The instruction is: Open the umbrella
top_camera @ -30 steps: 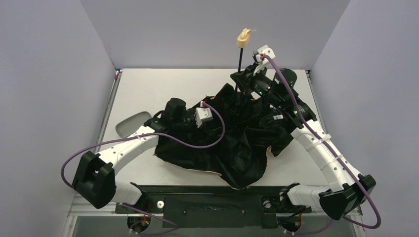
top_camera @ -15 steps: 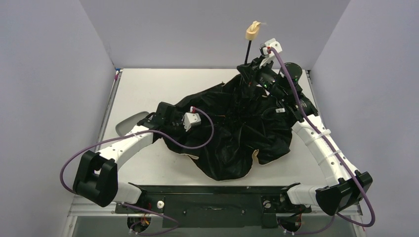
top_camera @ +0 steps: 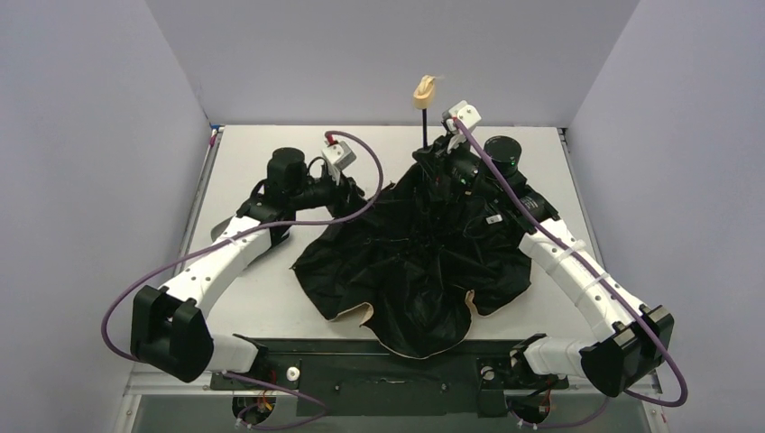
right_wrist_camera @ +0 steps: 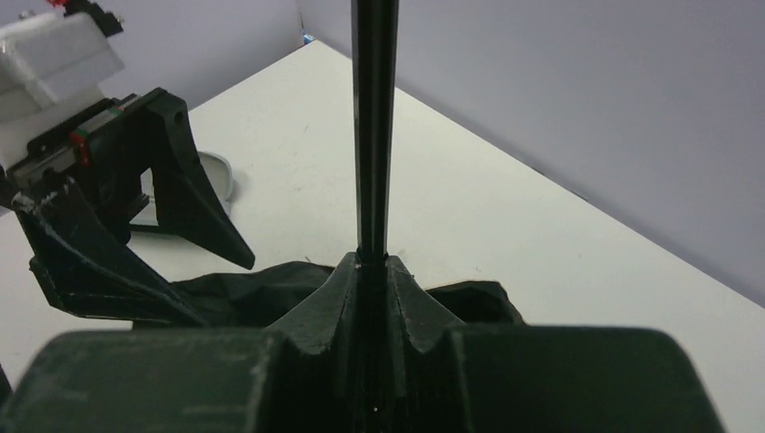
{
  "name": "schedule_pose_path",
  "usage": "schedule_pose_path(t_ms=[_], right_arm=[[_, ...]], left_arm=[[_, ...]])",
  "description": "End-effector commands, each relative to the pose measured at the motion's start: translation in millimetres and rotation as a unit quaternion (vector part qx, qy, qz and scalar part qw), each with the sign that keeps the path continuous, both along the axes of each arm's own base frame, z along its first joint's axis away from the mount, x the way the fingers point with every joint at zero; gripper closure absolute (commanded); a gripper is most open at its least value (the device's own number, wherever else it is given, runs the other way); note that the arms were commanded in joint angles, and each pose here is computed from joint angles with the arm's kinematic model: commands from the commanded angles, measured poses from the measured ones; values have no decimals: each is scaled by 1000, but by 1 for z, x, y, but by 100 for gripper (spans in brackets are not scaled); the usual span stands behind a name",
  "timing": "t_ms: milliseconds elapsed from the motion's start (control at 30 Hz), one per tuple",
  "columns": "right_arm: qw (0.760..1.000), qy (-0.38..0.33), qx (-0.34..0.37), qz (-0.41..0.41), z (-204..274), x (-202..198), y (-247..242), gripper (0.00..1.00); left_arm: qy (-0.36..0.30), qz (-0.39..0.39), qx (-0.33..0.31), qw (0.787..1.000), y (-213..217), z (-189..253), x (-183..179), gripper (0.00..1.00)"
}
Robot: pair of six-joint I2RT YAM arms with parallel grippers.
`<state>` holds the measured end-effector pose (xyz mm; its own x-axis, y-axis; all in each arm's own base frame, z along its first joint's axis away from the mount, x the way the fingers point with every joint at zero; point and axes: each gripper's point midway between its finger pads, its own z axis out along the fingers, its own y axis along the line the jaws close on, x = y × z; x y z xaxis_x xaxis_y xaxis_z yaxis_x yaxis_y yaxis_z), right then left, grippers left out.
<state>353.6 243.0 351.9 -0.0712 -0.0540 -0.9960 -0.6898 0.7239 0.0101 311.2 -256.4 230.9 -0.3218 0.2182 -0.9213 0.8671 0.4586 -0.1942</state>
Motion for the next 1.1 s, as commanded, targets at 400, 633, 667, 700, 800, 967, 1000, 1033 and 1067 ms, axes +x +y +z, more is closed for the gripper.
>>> schedule_pose_path(t_ms=[400,633,667,700,800,967,1000,1033,1067], right_arm=[[992,-112,49,24,69,-17,14,100],[992,-120,24,42,62,-13,23,100],[992,-120,22,43,62,-12,24,100],[991,-121,19,48,60,-11,27,100],[990,-127,11,61,59,-9,32,100],[988,-130,-2,84,54,-9,39,100],[988,-131,-5,86,54,-8,39,100],[987,-132,-7,90,53,-9,40,100],[987,-133,-11,92,52,-9,40,100]], left_arm=[[299,81,-280,908,-79,53,50,61],[340,83,-273,896,-109,23,50,68],[345,89,-269,895,-111,14,54,69],[346,99,-268,894,-112,9,58,69],[358,121,-259,889,-117,-16,72,70],[368,190,-229,881,-111,-73,111,70],[371,201,-224,878,-107,-79,118,70],[377,219,-215,874,-105,-96,124,70],[377,235,-209,871,-99,-104,131,70]])
